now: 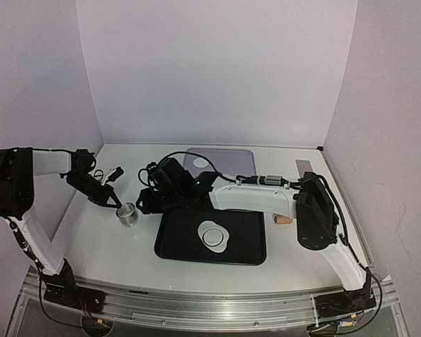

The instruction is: Roll out the dumpling wrappers from the dough

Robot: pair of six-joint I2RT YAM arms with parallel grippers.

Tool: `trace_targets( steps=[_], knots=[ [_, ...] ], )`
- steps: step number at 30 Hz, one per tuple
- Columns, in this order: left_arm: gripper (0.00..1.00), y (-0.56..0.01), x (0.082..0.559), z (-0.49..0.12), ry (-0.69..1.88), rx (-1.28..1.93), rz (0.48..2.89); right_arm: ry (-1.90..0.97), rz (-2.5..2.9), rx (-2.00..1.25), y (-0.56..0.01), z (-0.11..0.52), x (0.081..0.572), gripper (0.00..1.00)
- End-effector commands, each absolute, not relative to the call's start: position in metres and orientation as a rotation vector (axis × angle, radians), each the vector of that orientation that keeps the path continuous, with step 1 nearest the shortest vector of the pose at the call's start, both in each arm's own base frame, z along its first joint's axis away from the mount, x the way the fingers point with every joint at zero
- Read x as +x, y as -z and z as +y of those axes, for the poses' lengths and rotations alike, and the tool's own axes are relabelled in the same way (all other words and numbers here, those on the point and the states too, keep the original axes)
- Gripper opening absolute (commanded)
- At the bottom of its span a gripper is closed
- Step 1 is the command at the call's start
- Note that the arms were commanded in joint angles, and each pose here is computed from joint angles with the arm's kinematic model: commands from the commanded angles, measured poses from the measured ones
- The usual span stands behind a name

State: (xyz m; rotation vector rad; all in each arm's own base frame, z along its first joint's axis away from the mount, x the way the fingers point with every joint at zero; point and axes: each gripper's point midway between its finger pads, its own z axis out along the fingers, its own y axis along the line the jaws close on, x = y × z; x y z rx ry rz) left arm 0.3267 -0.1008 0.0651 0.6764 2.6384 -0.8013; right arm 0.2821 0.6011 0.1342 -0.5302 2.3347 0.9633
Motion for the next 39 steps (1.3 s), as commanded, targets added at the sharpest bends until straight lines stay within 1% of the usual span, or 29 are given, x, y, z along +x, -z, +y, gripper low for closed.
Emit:
trace_targets(
  steps=[1,5,9,15,17,22,27,32,35,37,39],
  knots=[
    [0.0,-0.067,0.331,-0.098,0.733,0.739,2.583,-0.934,2.233,-0.493,-0.192,0.574,0.298,0.49],
    [0.0,-0.057,0.33,-0.096,0.725,0.73,2.602,-0.829,2.222,-0.43,-0.201,0.538,0.313,0.5],
    [0.0,-0.051,0.338,-0.091,0.649,0.742,2.59,-0.717,2.211,-0.336,-0.214,0.487,0.333,0.51],
    [0.01,-0.042,0.339,-0.087,0.583,0.79,2.589,-0.495,2.336,-0.231,-0.203,0.395,0.359,0.55],
    [0.06,-0.041,0.337,-0.087,0.58,0.797,2.589,-0.408,2.402,-0.215,-0.199,0.361,0.364,0.58],
    [0.25,-0.046,0.334,-0.087,0.585,0.792,2.585,-0.133,2.551,-0.184,-0.193,0.27,0.367,0.71],
    [0.36,-0.057,0.332,-0.088,0.601,0.772,2.593,0.036,2.683,-0.11,-0.194,0.183,0.368,0.85],
    [0.47,-0.082,0.335,-0.092,0.619,0.761,2.552,0.205,2.897,-0.003,-0.181,0.098,0.379,0.88],
    [0.49,-0.094,0.335,-0.095,0.642,0.764,2.527,0.314,2.969,0.003,-0.172,0.066,0.39,0.88],
    [0.5,-0.104,0.335,-0.099,0.665,0.776,2.495,0.301,3.011,0.038,-0.166,0.05,0.396,0.88],
    [0.52,-0.116,0.337,-0.103,0.675,0.788,2.457,0.19,3.047,0.085,-0.161,0.043,0.402,0.87]
  ],
)
